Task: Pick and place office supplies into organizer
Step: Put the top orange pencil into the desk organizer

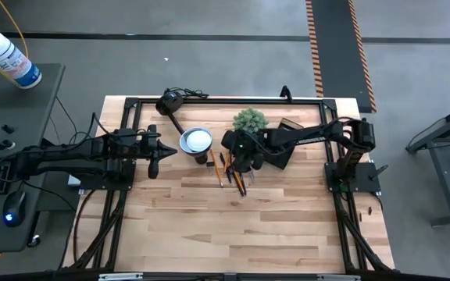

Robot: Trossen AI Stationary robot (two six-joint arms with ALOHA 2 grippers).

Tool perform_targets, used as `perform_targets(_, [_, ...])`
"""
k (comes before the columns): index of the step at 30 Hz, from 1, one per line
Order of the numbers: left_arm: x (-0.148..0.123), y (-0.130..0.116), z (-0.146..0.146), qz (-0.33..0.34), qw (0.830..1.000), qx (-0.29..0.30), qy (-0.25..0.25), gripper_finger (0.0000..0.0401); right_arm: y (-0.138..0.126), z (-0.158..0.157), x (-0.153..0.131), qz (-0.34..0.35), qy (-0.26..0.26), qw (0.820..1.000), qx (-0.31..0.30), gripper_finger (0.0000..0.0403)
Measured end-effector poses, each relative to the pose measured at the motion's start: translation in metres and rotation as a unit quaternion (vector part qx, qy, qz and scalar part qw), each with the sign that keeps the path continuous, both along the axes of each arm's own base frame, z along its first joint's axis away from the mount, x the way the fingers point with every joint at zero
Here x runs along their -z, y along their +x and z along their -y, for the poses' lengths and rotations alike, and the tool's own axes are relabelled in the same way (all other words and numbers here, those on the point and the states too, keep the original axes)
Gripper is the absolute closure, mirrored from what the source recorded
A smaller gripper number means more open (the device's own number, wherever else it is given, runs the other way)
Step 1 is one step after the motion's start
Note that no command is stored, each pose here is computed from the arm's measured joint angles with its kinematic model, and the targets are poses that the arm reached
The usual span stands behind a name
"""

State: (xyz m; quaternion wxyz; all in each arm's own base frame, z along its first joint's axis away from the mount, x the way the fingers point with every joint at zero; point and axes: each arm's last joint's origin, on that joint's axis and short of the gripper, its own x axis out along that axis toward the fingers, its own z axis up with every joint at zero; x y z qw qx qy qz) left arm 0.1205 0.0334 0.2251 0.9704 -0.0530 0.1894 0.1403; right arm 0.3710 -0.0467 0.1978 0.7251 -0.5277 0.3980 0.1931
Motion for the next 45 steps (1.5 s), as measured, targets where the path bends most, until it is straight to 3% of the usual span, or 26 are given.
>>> perform_targets(9, [0.0,0.0,0.0,0.0,1.0,0.0,0.0,0.04,0.004,0.003,0.006,0.001,-0.007,1.0,-0.003,0.029])
perform_targets(22, [0.0,0.0,0.0,0.0,1.0,0.0,0.0,0.04,0.006,0.003,0.009,0.012,0.021,1.0,0.002,0.0211])
perform_targets(36, [0.0,0.0,0.0,-0.001,1.0,0.001,0.003,0.04,0.009,0.006,0.018,0.001,0.024,1.0,-0.007,0.023])
perform_targets(45, [0.001,0.0,0.0,-0.006,1.0,0.001,0.002,0.04,0.014,0.02,0.043,-0.022,-0.007,1.0,0.005,0.0232])
